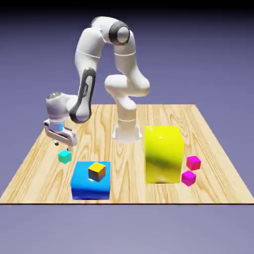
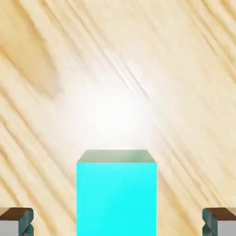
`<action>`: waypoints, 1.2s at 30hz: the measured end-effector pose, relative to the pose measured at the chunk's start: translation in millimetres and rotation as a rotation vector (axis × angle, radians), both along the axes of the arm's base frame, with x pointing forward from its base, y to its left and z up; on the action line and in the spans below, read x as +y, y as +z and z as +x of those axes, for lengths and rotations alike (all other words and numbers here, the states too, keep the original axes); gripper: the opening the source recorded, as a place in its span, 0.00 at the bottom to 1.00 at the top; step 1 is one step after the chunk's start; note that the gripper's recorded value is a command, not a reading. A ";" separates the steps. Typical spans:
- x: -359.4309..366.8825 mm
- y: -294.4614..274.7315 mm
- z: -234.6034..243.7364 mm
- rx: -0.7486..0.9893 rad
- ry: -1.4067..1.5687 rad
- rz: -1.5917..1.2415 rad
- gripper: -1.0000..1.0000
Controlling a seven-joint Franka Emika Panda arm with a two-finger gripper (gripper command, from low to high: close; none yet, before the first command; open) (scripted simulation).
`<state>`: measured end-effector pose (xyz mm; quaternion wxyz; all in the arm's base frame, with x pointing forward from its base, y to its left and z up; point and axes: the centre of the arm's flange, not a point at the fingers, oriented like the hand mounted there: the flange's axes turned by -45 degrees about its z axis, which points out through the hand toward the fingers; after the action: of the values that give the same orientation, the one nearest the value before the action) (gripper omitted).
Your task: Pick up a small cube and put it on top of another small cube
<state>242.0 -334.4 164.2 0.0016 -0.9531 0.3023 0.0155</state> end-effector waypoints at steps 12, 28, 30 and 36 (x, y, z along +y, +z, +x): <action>0.1 3.0 0.0 0.000 0.000 0.001 0.00; 199.9 171.9 256.1 -0.001 0.335 0.016 0.00; 220.2 181.9 265.0 0.000 0.359 0.010 0.00; 206.5 112.0 259.9 0.001 0.331 0.008 1.00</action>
<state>501.9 -127.9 276.2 0.0025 -0.9899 0.1410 0.0173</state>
